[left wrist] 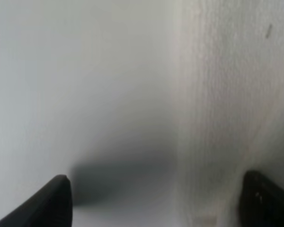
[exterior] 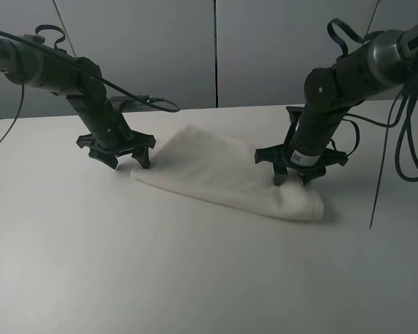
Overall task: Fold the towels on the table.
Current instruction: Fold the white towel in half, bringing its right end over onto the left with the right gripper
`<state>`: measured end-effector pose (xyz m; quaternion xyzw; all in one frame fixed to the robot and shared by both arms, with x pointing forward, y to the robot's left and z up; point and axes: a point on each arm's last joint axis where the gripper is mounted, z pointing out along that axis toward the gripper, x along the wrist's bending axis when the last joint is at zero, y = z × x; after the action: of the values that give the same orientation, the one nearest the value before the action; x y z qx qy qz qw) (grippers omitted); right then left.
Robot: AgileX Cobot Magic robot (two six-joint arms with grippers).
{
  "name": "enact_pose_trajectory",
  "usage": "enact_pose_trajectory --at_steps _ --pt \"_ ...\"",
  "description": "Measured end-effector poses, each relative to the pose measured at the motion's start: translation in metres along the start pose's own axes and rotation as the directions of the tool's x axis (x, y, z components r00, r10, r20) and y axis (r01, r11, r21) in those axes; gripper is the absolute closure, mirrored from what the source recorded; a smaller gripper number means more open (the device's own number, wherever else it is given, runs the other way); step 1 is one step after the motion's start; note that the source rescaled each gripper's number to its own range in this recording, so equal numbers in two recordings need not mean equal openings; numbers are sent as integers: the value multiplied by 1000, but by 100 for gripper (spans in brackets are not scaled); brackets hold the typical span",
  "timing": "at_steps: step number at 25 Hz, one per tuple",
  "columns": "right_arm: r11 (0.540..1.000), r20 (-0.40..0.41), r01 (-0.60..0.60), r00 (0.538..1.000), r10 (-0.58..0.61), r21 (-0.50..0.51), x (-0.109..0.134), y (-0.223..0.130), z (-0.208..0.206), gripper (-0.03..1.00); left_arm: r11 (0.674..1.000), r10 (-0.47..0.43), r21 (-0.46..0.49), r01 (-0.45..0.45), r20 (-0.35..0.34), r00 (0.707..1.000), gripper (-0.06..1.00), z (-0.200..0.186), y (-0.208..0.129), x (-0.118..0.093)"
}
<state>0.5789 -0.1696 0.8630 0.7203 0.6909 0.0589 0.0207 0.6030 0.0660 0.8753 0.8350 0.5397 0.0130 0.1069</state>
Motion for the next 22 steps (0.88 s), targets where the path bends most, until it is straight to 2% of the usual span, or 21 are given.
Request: enact_pose_trajectory --at_steps 2,3,22 --pt "1000 -8 -1 1000 1 -6 2 0 0 82 1000 2 0 -2 0 1000 2 0 0 0" --pt "1000 -11 3 1000 -4 -8 3 0 0 88 1000 4 0 -4 0 1000 2 0 0 0" --pt "998 -65 63 996 -63 0 9 -2 -6 88 1000 14 2 -14 0 1000 2 0 0 0"
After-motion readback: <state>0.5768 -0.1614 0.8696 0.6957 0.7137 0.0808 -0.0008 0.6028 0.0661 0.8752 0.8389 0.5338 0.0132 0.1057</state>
